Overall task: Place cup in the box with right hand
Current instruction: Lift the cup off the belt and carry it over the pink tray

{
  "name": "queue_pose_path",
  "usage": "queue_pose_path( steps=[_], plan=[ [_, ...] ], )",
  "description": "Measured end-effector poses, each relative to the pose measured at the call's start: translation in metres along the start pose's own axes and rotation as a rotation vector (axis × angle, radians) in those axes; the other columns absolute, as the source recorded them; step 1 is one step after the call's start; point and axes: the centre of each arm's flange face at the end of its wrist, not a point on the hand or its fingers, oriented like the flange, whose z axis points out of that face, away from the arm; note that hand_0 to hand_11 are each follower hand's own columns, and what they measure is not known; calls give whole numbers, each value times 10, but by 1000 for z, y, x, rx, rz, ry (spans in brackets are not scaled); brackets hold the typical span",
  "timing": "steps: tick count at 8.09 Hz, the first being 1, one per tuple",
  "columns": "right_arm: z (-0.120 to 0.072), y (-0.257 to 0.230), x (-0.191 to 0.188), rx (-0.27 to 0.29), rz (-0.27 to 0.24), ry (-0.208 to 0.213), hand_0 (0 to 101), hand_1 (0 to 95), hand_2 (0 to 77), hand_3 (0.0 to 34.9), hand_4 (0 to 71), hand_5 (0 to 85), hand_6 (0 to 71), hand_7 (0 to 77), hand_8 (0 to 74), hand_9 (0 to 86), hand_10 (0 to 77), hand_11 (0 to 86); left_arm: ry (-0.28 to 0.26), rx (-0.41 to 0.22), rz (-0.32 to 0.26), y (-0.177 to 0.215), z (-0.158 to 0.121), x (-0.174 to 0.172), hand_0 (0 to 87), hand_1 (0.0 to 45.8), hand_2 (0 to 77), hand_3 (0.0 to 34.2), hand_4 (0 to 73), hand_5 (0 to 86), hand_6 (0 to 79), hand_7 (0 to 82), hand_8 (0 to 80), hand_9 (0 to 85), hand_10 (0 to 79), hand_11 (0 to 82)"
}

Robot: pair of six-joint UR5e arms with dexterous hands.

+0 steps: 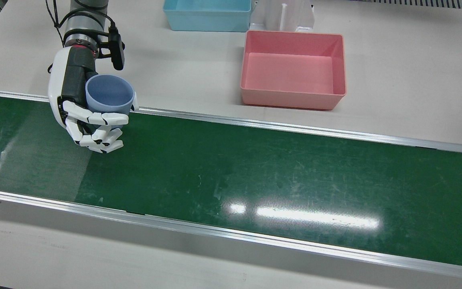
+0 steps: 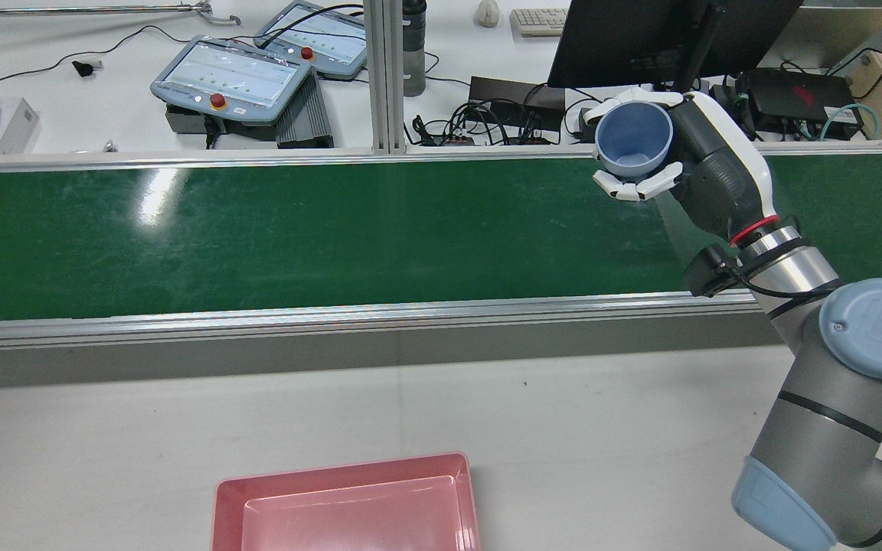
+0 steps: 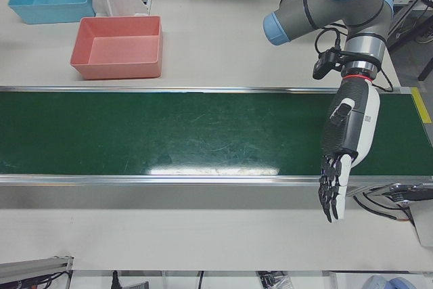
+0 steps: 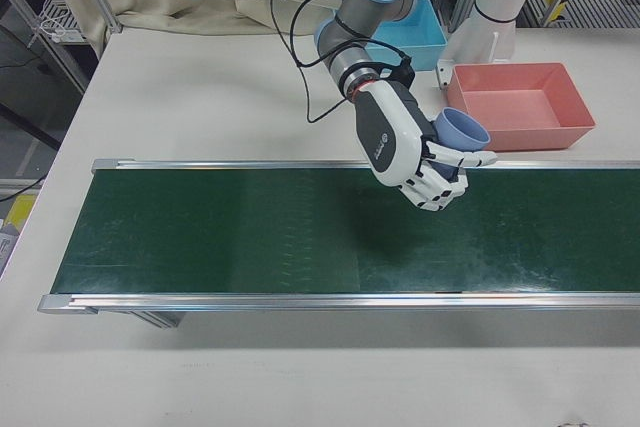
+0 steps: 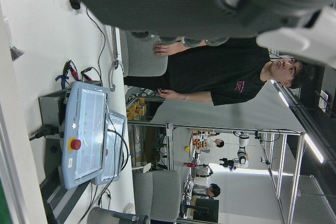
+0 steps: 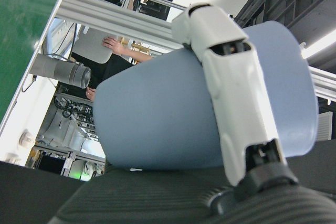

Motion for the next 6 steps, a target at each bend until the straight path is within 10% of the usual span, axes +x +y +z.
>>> queue_pose_path(
  steps=[6],
  plan=[
    [-45, 64, 53, -252, -9, 397, 794, 180, 415, 109, 349, 202, 284, 693, 415, 545, 267, 431, 0, 0, 0, 0, 0, 0, 0, 5, 5, 0, 0, 0, 0, 0, 0, 0, 0, 0]
  ],
)
